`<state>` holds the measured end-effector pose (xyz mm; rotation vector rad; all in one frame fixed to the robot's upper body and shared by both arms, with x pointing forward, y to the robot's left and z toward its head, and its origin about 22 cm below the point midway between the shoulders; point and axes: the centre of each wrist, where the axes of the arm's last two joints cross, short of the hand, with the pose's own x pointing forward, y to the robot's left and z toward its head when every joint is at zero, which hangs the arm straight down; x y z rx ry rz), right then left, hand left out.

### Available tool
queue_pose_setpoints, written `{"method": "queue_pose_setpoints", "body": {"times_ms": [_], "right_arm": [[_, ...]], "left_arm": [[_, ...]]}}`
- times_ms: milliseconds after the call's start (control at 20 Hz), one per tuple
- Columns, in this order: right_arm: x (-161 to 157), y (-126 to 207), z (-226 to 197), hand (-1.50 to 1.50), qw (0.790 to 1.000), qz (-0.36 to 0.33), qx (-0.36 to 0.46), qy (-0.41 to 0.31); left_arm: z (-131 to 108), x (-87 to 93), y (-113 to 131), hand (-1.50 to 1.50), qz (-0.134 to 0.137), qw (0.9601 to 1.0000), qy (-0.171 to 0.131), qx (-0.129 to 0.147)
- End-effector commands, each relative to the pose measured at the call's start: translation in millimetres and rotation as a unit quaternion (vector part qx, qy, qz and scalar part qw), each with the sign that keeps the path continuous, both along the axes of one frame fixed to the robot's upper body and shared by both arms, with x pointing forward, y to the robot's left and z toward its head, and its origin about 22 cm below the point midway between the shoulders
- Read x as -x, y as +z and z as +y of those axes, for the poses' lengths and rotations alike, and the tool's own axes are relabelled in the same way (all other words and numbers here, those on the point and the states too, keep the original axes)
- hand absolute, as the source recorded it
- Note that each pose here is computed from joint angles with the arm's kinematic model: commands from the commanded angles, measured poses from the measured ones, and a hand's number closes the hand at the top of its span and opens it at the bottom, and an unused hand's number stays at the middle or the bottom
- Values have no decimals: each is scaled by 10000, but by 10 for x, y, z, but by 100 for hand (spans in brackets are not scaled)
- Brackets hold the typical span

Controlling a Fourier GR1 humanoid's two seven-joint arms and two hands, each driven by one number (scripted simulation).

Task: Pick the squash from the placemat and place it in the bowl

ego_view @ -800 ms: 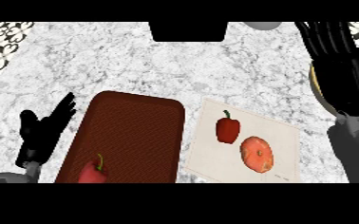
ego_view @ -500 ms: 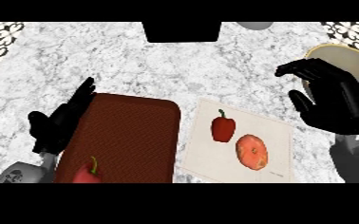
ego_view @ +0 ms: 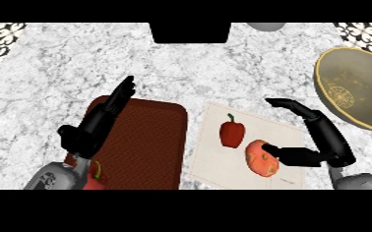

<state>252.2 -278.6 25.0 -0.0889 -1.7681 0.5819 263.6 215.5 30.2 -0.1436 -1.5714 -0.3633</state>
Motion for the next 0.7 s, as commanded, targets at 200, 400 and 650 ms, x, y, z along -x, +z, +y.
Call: {"method": "queue_pose_setpoints", "body": {"times_ms": [200,400,650], "right_arm": [[-162,516,48,-150,9666,28,2542,337],[-171,782,-1,-150,9052,753,4115,750],[-147,1013,269,-150,8463,1833,4792,1433]], "left_arm": [[-88,37,34,0,-33,9999,-145,-4],[-96,-49,74,0,-101,9998,-149,6],[-58,12,-1,0,-123,9998,-141,-14]]}}
